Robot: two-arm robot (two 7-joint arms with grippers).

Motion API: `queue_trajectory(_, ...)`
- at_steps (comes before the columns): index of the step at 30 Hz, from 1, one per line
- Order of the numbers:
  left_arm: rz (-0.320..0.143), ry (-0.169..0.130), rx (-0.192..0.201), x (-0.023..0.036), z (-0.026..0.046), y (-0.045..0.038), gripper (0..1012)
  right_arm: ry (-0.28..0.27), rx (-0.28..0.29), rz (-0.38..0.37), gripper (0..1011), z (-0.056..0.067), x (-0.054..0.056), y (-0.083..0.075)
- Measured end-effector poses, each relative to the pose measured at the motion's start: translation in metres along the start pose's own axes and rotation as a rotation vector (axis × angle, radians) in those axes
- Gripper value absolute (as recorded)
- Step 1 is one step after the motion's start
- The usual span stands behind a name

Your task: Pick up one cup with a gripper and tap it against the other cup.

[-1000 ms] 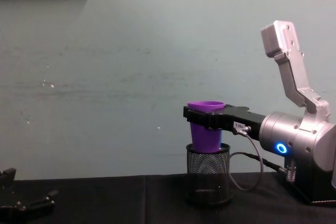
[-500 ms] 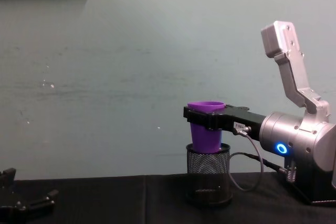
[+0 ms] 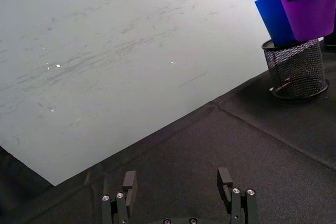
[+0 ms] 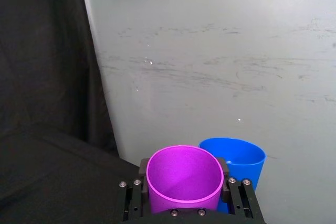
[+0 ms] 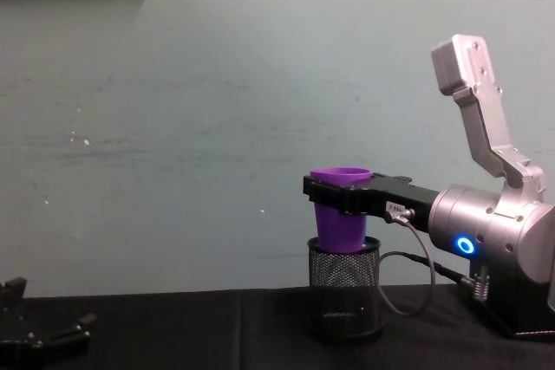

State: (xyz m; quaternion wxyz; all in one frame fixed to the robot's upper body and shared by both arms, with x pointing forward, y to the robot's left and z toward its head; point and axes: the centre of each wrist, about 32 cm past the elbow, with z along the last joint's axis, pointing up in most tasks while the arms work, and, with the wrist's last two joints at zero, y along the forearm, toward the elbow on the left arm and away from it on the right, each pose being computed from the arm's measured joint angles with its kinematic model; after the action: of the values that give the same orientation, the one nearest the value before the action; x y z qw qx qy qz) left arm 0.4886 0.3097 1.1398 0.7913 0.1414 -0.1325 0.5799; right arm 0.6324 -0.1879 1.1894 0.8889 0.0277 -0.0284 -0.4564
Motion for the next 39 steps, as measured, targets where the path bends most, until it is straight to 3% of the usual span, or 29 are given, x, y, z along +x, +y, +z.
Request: queue_trajectory(39, 0.000, 0.000, 0.000, 0.0000, 0.0000, 0.0000, 1000, 0.000, 0.000, 0.000, 735, 0.0000, 0.0000, 0.0000)
